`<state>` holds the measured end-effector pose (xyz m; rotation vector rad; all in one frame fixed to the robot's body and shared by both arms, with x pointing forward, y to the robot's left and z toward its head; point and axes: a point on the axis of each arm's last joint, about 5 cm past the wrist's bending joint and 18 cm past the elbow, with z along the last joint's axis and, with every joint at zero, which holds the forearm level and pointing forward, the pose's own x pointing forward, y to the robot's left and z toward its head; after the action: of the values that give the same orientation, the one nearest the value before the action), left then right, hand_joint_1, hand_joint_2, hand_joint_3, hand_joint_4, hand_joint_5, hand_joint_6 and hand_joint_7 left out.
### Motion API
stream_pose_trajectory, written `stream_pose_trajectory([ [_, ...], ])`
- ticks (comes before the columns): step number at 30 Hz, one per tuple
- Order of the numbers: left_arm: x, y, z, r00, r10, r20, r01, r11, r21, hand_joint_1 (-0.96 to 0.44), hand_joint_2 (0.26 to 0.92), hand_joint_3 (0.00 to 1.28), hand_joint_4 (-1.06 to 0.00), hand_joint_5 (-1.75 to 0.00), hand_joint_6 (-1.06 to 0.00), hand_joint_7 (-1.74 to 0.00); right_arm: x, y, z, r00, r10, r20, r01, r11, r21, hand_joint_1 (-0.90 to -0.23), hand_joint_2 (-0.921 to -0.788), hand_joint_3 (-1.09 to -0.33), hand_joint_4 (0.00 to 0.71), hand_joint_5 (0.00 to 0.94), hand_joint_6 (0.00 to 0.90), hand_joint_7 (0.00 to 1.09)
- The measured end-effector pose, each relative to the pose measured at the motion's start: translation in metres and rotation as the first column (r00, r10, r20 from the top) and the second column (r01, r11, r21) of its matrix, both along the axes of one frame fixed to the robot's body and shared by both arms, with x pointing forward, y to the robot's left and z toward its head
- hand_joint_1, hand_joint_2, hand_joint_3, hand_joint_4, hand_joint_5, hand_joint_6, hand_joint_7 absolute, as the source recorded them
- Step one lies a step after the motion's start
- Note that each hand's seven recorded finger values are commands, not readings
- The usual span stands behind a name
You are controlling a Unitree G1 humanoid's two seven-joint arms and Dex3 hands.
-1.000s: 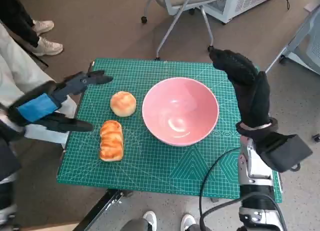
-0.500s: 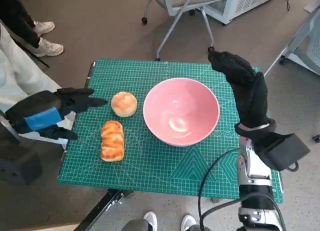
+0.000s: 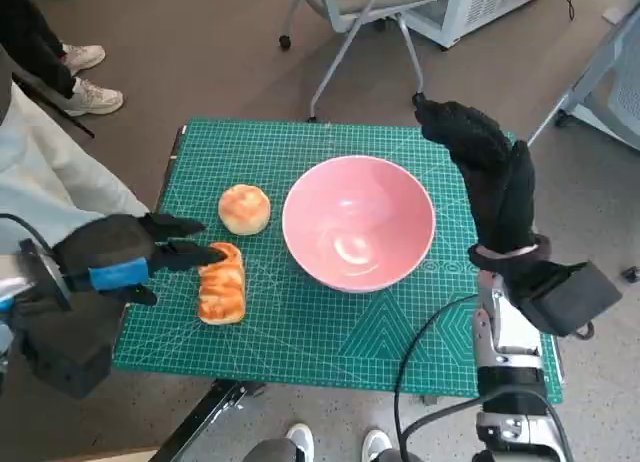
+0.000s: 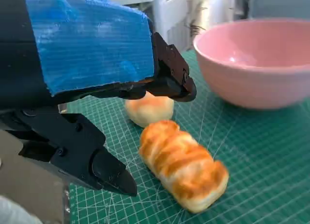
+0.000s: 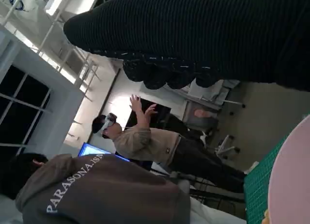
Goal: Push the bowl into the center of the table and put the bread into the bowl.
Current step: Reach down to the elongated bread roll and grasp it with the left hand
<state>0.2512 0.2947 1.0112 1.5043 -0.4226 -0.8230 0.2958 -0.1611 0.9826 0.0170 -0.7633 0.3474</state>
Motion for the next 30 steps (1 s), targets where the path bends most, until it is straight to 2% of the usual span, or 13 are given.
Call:
stream_pose_trajectory([
  [17,0.010,-0.015,-0.031,0.996,-0.086,0.014,0.087,0.996,-0.023,-0.13,0.707,0.00,-0.44,0.00,-0.54,-0.01,0.0000,0.000,0.001,1.000,0.002,0.001,-0.002,1.000,-0.002,-0.681,-0.921,-0.753,0.206,0.003,0.064,0.58],
  [30,0.013,-0.027,-0.040,0.990,-0.134,0.041,0.135,0.990,-0.031,-0.14,0.731,0.01,-0.40,0.00,-0.52,0.00,-0.0001,0.000,0.000,1.000,0.007,-0.003,-0.007,1.000,-0.005,-0.690,-0.921,-0.748,0.207,0.003,0.068,0.58],
])
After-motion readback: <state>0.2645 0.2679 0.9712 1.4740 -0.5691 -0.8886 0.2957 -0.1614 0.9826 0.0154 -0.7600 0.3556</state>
